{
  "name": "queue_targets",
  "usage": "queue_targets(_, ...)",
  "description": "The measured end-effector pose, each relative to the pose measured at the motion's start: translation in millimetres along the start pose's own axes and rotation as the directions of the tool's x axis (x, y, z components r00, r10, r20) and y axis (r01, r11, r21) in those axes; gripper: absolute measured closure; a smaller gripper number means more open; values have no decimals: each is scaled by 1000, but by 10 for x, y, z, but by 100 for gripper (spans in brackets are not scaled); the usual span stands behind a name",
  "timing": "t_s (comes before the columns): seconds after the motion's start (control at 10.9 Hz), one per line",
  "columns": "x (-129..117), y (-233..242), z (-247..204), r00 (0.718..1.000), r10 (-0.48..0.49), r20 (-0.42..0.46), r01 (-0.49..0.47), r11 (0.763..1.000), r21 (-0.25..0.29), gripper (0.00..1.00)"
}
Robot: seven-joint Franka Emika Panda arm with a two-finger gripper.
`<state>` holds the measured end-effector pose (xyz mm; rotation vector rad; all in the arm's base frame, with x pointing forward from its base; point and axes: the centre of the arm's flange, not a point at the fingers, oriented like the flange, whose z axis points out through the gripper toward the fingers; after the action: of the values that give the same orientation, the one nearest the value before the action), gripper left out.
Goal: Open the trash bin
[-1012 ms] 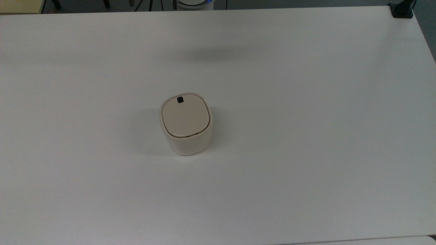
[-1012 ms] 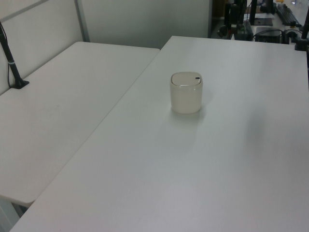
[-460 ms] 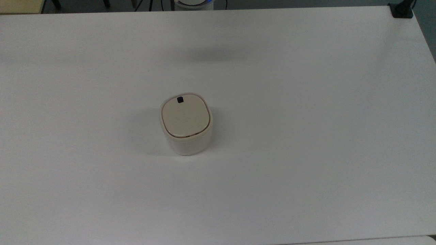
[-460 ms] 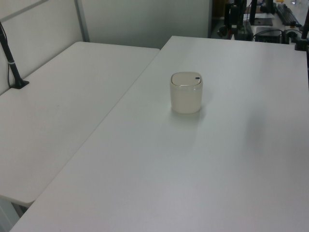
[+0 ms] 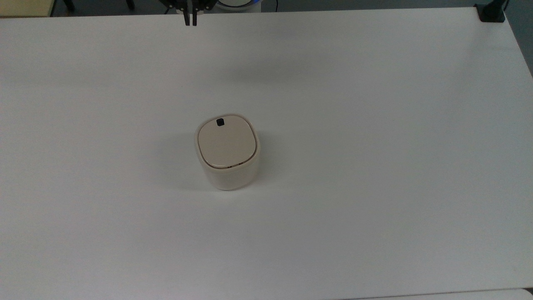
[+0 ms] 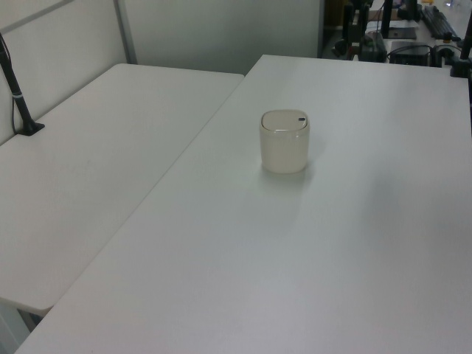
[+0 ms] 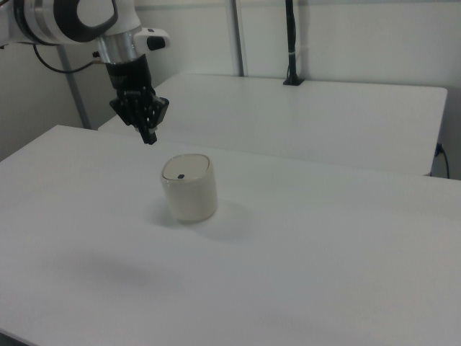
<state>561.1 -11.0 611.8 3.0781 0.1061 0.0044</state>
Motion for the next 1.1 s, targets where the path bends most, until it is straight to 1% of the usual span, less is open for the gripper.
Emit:
queue_targets(0.28,214,-102,207,999,-27,-31,27,1000,-2,93)
queue_targets(0.55,527,-135,547,995,-41,-90,40,999,-6,93)
queue_targets(0.64,639,-219,678,993,-55,-108,55,998,-7,93)
queue_targets(0.92,930,-586,1153,986,-109,-128,109,994,-7,92)
queue_targets(1.1,1050,-612,1380,985,-102,-142,102,995,-5,92)
